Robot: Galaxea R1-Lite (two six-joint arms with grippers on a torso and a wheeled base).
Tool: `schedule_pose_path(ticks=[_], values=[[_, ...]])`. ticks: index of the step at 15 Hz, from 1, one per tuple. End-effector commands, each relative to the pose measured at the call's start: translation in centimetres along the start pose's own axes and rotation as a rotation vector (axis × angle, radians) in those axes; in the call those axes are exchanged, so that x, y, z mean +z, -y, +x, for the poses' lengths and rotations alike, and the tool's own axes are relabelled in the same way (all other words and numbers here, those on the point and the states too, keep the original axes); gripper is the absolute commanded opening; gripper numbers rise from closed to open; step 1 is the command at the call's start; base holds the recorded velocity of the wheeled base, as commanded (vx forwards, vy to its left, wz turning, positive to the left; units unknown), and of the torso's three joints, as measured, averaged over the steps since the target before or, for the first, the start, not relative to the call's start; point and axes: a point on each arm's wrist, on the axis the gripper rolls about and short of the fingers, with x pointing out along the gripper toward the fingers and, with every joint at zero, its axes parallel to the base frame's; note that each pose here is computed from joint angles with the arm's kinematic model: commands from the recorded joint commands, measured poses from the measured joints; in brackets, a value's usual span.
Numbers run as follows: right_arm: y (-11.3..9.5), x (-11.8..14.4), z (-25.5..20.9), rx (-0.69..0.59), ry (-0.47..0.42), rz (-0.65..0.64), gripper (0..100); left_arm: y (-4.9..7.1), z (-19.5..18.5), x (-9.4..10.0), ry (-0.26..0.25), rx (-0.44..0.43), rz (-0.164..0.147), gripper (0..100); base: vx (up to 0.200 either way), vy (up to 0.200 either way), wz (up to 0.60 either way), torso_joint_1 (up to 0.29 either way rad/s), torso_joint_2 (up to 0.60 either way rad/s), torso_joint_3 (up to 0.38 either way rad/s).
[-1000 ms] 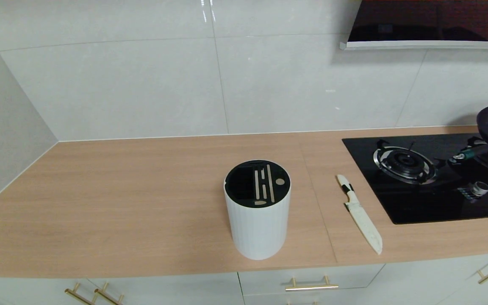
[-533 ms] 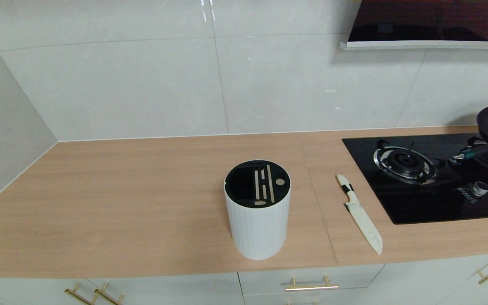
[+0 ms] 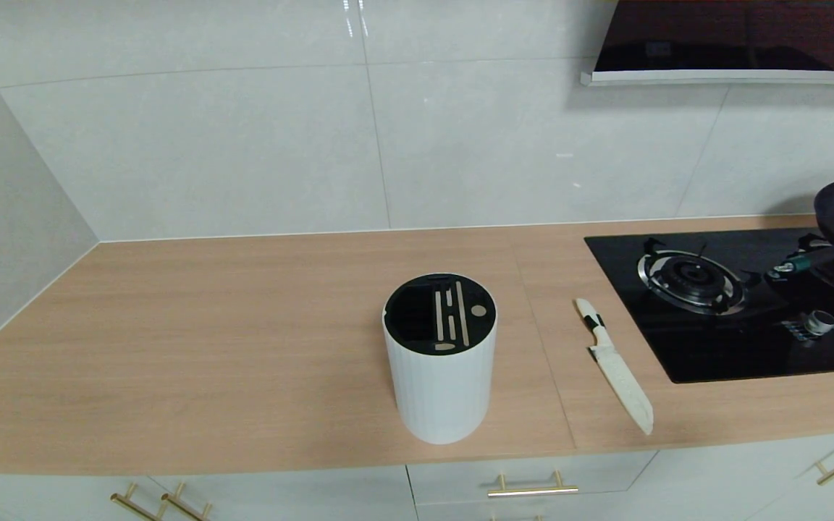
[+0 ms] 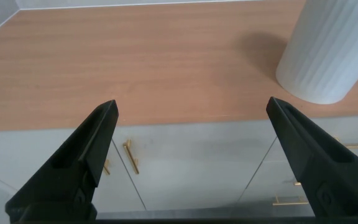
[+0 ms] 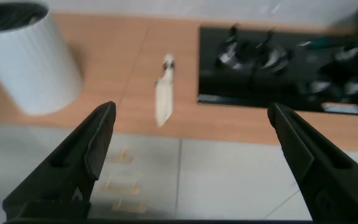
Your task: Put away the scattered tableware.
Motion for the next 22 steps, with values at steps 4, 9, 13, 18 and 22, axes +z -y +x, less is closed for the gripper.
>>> schedule_pose_path(ticks=[4, 9, 13, 18, 22], values=[[0.0, 3.8, 13.3, 0.112, -0.338, 0.017, 100, 0.0, 0.0, 0.0, -0.001, 0.000, 0.000, 100, 0.000, 0.000, 0.00, 0.000, 0.00, 0.000], [-0.3, 2.6, 22.1, 0.124, -0.435, 0.021, 100, 0.0, 0.0, 0.0, 0.001, 0.000, 0.000, 100, 0.000, 0.000, 0.00, 0.000, 0.00, 0.000], [-0.7, 0.3, 27.3, 0.112, -0.432, 0.012, 100, 0.0, 0.0, 0.0, 0.001, 0.000, 0.000, 100, 0.000, 0.000, 0.00, 0.000, 0.00, 0.000], [-1.2, -2.5, 31.9, 0.111, -0.463, 0.007, 100, 0.0, 0.0, 0.0, -0.001, 0.000, 0.000, 100, 0.000, 0.000, 0.00, 0.000, 0.00, 0.000], [-1.7, -4.0, 34.0, 0.123, -0.493, 0.003, 100, 0.0, 0.0, 0.0, -0.001, 0.001, 0.000, 100, 0.000, 0.000, 0.00, 0.000, 0.00, 0.000]])
